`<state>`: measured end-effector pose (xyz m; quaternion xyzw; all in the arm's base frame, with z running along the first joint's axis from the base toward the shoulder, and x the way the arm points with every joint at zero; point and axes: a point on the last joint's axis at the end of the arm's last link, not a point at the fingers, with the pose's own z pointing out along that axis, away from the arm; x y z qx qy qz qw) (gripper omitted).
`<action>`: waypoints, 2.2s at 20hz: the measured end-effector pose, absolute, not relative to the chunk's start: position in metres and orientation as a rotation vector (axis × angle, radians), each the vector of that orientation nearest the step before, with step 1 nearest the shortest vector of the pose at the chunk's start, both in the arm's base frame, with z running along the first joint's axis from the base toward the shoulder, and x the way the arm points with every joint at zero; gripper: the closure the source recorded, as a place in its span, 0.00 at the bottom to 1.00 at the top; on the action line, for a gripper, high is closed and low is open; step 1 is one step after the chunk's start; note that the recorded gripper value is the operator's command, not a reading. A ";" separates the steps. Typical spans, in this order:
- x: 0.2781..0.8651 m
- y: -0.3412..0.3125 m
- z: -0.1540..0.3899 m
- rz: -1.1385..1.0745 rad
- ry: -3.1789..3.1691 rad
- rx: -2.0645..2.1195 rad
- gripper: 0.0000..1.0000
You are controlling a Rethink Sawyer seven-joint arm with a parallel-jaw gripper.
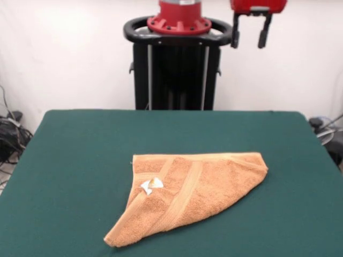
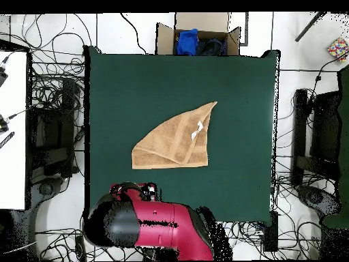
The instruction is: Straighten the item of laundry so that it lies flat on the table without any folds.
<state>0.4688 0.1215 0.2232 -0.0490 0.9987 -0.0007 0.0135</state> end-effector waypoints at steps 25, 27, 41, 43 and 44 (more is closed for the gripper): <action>0.504 0.114 0.212 0.091 3.035 -0.159 0.00; 0.507 0.111 0.209 0.106 3.035 -0.151 0.00; 0.517 0.104 0.188 0.172 3.029 -0.168 0.00; 0.517 0.101 0.187 0.164 3.028 -0.178 0.00; 0.516 0.100 0.187 0.160 3.028 -0.183 0.00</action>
